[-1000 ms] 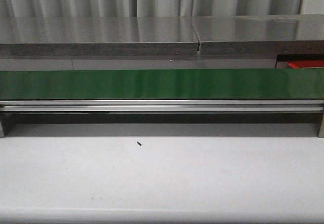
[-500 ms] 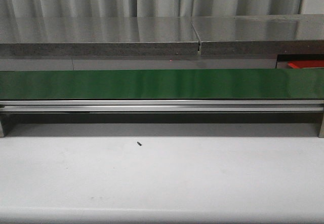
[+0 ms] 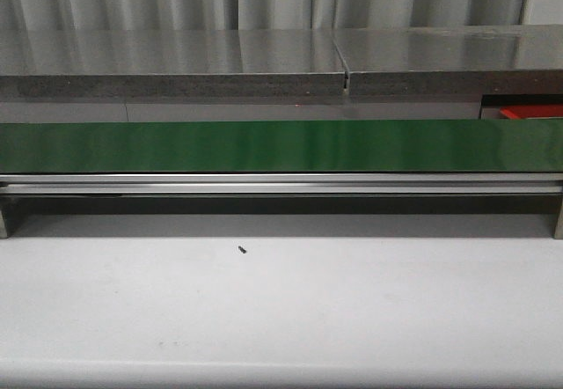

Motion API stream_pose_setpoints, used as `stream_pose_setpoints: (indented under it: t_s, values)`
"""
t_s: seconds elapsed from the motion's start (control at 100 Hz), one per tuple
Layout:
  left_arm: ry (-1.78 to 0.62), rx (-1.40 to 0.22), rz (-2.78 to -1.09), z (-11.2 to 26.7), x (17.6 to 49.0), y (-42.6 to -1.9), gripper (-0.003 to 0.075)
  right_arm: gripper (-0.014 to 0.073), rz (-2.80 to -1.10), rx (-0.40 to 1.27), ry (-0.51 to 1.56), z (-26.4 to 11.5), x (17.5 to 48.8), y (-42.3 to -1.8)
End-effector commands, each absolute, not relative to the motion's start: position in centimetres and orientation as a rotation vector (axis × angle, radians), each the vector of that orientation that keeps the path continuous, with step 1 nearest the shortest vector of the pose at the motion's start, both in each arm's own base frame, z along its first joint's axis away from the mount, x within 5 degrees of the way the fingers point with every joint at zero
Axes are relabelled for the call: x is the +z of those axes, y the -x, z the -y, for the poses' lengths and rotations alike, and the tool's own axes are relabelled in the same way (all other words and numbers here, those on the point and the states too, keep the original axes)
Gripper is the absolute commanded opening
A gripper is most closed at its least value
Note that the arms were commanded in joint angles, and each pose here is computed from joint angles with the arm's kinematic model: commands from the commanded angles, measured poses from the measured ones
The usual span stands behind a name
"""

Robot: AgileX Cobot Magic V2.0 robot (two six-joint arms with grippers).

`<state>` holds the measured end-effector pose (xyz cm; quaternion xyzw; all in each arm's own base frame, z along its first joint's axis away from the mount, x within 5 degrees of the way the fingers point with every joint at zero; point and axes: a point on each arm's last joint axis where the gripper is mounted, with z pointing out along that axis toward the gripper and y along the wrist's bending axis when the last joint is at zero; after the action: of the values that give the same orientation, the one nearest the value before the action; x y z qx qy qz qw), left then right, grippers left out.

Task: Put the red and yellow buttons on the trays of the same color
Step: 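Close the left gripper on a red push-button's base, then lift the red button and set it on the belt's near end, release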

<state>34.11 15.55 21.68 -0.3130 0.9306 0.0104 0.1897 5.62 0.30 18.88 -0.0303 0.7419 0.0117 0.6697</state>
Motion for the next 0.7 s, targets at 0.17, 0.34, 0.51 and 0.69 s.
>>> stream_pose_setpoints:
  t_s: [0.17, 0.34, 0.51, 0.69]
  values:
    - [0.683, -0.047, -2.341, -13.6, 32.2, -32.2, -0.0013, -0.0118, -1.573, 0.018, 0.077, -0.3, 19.7, -5.5]
    - [0.545, -0.126, -2.330, -11.4, 34.8, -33.1, -0.0013, -0.0118, -1.573, 0.018, 0.077, -0.3, 19.7, -5.5]
    - [0.438, -0.162, -2.341, -8.7, 35.0, -34.7, -0.0013, -0.0118, -1.573, 0.018, 0.077, -0.3, 19.7, -5.5]
    - [0.335, -0.202, -2.415, -6.0, 32.9, -37.3, -0.0013, -0.0118, -1.574, 0.018, 0.077, -0.3, 19.7, -5.5]
